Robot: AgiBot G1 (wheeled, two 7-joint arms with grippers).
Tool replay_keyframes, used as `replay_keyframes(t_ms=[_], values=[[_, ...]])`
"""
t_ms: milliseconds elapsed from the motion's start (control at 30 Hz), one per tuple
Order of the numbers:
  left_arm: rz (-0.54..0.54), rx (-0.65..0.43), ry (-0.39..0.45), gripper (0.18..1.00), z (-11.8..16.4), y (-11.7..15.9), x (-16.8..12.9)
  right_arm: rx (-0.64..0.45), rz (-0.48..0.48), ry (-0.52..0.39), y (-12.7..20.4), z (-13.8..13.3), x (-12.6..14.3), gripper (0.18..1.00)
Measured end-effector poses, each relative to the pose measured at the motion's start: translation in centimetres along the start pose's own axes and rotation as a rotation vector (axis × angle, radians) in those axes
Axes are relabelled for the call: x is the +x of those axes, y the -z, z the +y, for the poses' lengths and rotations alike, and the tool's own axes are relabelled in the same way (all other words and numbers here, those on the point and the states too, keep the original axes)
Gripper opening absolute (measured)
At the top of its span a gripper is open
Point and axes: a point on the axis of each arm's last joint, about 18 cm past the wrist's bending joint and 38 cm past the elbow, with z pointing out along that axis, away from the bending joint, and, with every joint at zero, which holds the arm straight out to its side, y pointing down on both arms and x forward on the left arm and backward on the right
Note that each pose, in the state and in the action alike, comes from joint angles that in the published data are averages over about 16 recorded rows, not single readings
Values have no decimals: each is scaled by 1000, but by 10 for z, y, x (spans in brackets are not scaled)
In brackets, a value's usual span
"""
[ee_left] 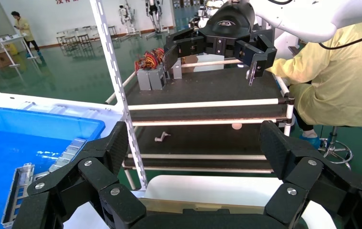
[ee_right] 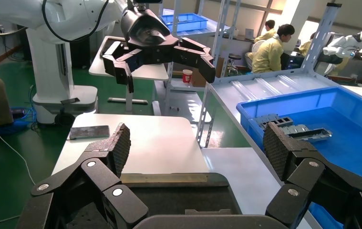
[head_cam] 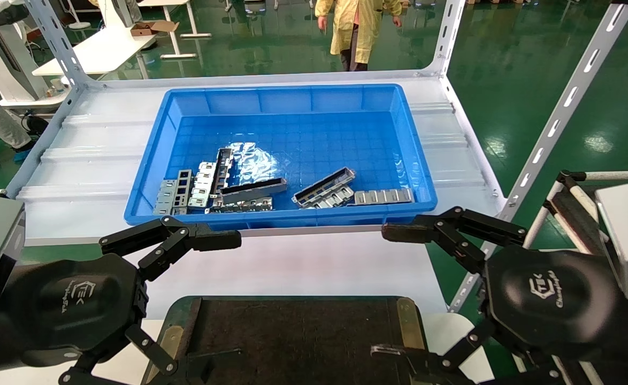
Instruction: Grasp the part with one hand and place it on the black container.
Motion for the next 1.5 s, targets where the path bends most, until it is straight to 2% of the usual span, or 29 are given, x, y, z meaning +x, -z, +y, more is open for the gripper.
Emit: replay_keyframes(t_ms=[1500], values=[[0, 0, 0, 1001, 0, 0, 0, 0, 0, 0, 0, 0, 0, 1001]])
